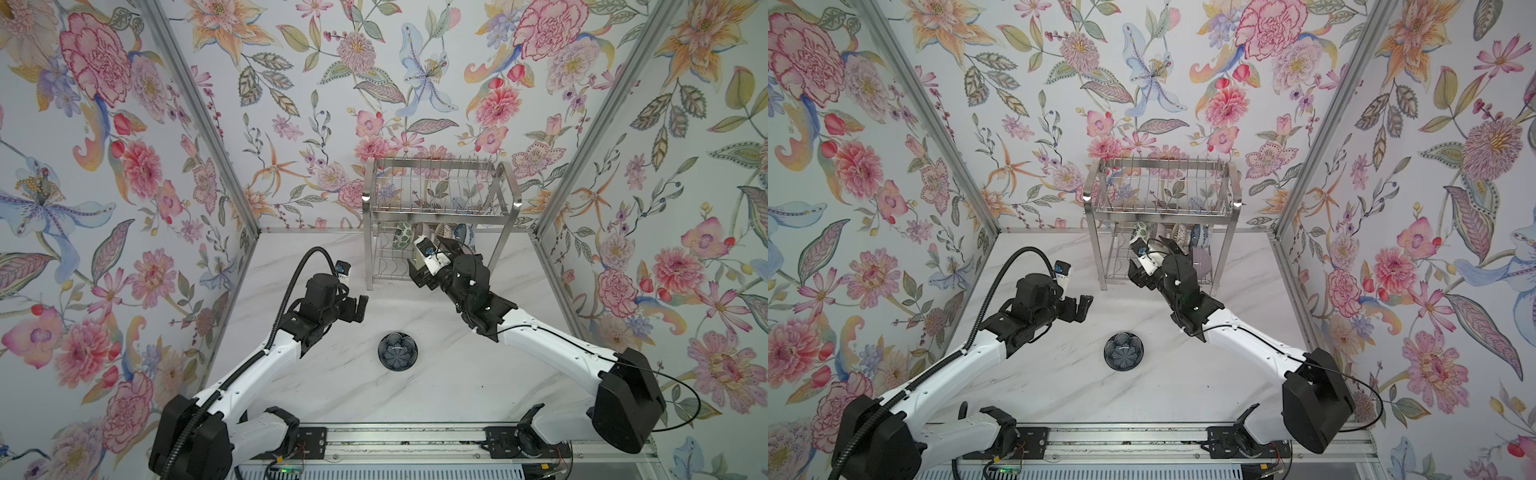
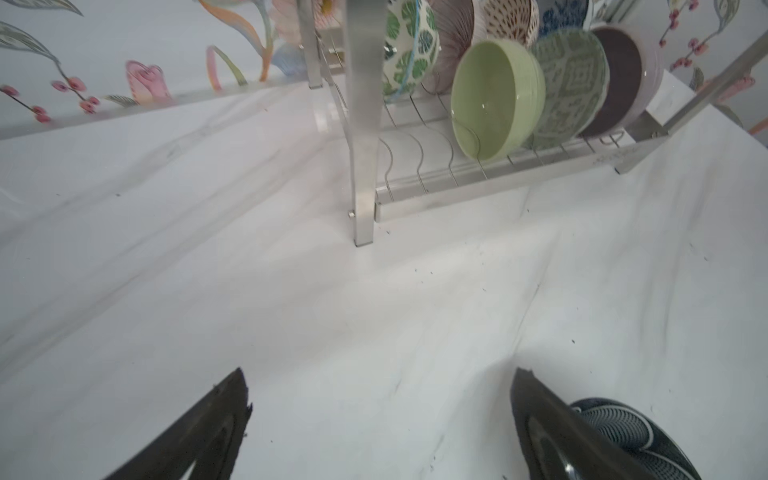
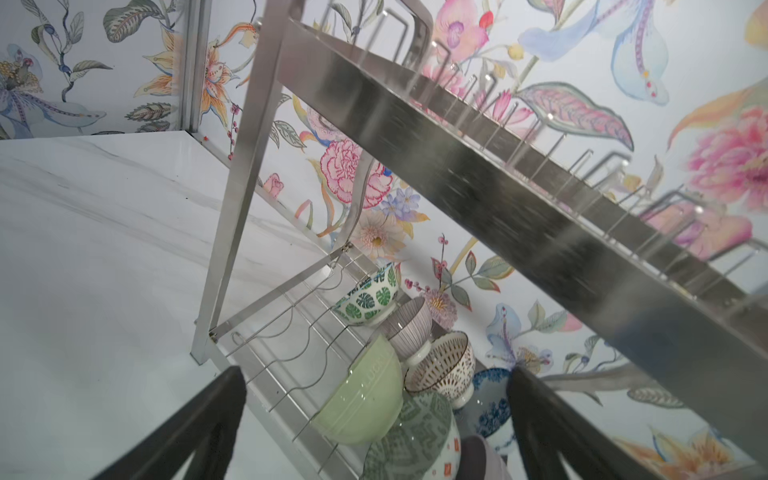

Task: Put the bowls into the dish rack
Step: 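Lower the left gripper and close it on the dark blue bowl rim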

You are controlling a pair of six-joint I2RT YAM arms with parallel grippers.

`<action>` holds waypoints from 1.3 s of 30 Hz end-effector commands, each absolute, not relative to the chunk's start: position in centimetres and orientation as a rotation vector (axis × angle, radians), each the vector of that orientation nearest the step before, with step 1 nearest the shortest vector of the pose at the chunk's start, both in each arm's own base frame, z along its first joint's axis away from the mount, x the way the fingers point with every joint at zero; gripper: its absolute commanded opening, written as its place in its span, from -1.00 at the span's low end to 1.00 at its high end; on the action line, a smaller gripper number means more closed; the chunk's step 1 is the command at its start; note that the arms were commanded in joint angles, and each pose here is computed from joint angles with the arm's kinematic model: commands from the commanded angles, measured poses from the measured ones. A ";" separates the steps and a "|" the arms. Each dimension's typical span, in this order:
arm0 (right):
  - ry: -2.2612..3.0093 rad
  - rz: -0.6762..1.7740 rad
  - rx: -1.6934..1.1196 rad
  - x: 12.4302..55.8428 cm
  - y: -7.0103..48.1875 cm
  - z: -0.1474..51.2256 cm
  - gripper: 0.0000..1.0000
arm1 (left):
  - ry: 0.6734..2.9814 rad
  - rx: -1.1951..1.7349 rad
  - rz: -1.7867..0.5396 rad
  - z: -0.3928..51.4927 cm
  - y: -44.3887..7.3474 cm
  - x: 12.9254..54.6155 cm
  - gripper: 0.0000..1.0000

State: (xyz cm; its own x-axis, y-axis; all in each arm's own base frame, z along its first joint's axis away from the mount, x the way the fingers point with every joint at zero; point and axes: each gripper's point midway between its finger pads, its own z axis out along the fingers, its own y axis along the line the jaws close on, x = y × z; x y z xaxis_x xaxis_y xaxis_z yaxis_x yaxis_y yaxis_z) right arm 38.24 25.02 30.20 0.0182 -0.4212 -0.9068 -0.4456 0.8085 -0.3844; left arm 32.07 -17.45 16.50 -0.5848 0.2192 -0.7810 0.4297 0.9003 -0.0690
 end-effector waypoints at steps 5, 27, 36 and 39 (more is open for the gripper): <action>1.940 0.247 -0.455 37.1 19.3 26.5 0.98 | 2.376 0.647 -0.393 11.4 -19.8 27.9 0.98; 2.002 0.238 -0.346 38.7 16.9 24.9 0.98 | 2.593 0.747 -0.464 4.4 -22.3 24.8 0.98; 1.996 0.235 -0.340 38.5 16.6 25.1 0.99 | 2.599 0.739 -0.493 3.7 -23.4 25.3 0.90; 1.995 0.231 -0.339 38.5 16.5 25.2 0.98 | 2.607 0.748 -0.501 3.3 -23.7 25.3 0.80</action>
